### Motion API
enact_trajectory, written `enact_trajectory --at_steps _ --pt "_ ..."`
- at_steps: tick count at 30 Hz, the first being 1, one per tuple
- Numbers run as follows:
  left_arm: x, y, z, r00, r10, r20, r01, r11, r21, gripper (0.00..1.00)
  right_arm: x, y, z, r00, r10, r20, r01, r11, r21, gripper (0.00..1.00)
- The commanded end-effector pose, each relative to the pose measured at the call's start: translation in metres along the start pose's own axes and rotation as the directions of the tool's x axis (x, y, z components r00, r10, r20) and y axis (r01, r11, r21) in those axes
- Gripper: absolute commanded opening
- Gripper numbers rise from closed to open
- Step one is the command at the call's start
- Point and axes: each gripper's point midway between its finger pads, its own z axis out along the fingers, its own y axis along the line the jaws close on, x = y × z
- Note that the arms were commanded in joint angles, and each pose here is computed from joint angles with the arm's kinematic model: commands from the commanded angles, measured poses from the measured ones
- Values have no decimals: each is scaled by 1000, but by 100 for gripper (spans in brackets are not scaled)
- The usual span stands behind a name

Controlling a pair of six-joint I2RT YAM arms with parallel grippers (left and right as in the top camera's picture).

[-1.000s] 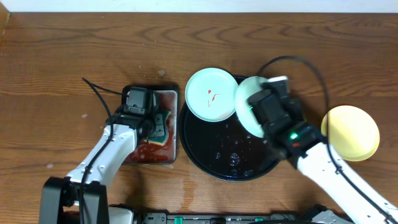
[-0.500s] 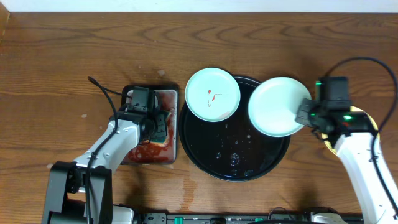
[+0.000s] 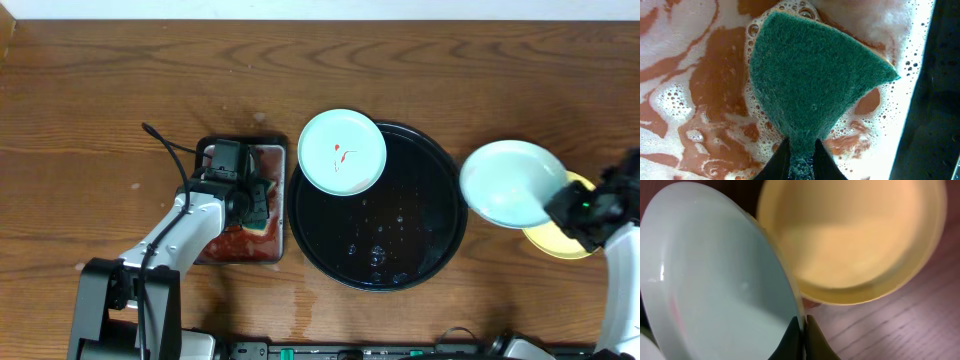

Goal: Clean dirty plates on tray and stack at the side
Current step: 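Carry the mint plate right and set it onto the yellow plate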

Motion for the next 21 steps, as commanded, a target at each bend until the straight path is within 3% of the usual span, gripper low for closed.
enact_trajectory --at_steps 1,10,21 --pt "15 6 10 998 -4 -59 3 1000 -18 10 -2 -18 4 991 130 -14 -130 991 -25 1" --pt "16 6 10 998 -4 -60 3 1000 -18 8 3 -86 26 901 433 29 -434 901 11 1" --pt "16 6 10 998 -4 -60 3 1000 -18 8 0 -105 32 865 497 67 -498 867 -5 1"
